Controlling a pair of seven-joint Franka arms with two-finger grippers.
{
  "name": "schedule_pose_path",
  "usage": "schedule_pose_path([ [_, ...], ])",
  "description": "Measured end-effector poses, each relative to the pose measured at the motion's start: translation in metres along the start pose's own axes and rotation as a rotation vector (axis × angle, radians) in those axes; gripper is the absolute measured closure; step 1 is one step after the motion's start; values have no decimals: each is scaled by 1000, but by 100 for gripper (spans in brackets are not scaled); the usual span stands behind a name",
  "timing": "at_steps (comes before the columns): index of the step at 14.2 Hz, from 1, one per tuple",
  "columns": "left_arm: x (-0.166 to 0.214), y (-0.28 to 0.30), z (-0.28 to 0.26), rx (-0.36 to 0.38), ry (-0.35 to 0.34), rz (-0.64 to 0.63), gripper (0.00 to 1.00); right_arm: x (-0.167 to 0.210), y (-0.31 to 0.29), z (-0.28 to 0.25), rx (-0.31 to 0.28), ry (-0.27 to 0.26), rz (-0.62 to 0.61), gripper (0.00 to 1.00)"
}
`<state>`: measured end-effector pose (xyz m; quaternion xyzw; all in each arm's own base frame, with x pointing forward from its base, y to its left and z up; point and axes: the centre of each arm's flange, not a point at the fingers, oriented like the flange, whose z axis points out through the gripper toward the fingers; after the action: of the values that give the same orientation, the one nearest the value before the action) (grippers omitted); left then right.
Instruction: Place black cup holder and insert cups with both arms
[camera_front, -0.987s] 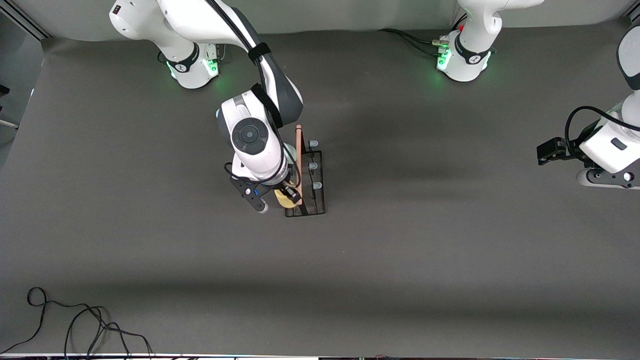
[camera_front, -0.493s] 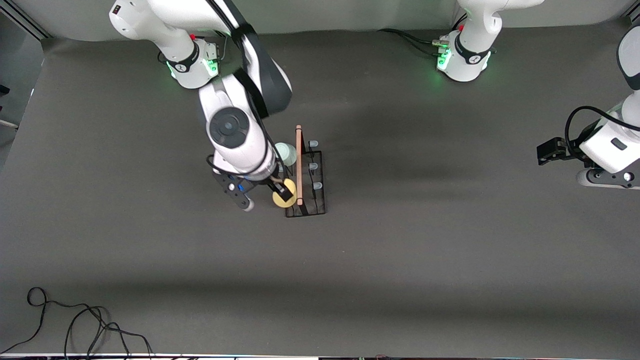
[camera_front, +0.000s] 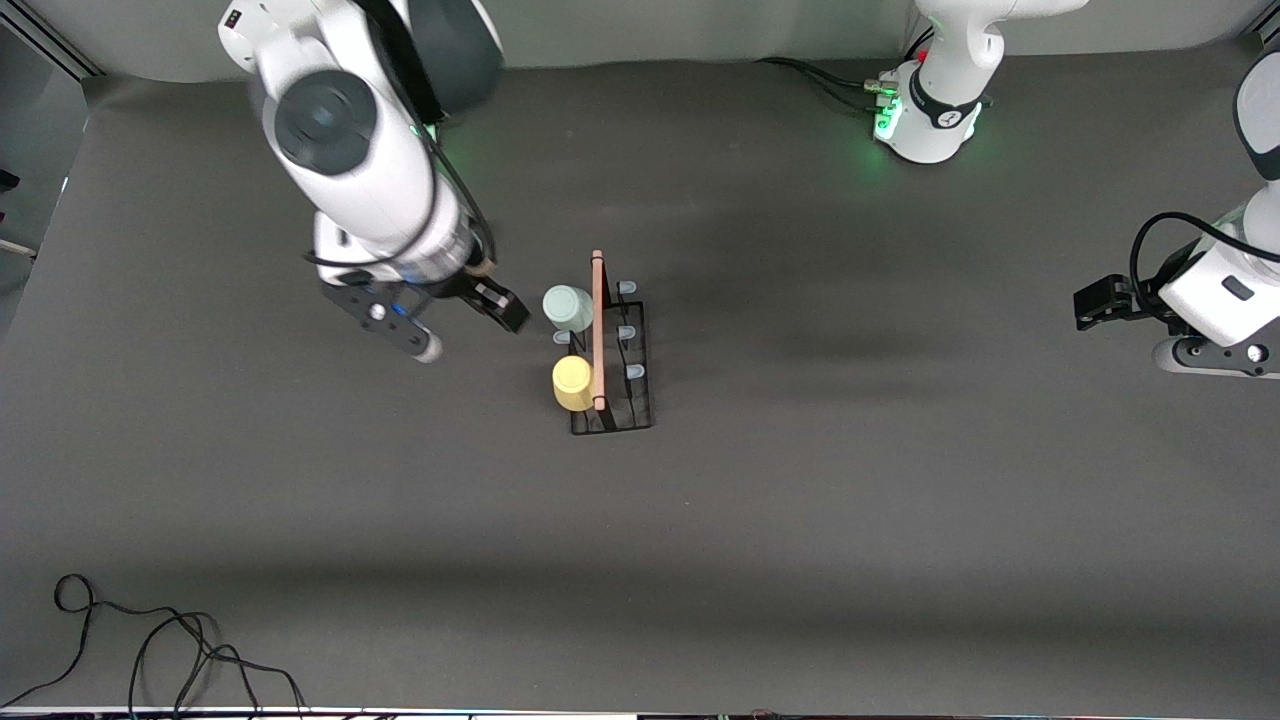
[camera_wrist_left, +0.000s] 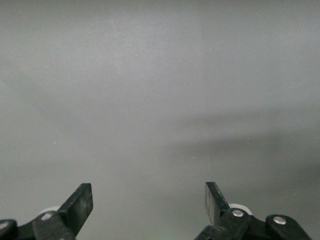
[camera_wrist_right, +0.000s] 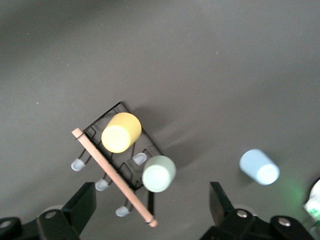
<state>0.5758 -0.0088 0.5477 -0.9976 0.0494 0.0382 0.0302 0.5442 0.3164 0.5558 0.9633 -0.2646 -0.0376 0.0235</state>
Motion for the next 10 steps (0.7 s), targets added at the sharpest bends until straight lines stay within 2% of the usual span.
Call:
schedule_pose_path([
  [3, 0, 0, 0, 0, 0, 0, 0, 34, 51, -24, 20, 3, -155, 0],
  [6, 0, 0, 0, 0, 0, 0, 0, 74, 114, -35, 3, 22, -263, 0],
  [10, 0, 0, 0, 0, 0, 0, 0, 110, 182, -43, 30, 12, -410, 0],
])
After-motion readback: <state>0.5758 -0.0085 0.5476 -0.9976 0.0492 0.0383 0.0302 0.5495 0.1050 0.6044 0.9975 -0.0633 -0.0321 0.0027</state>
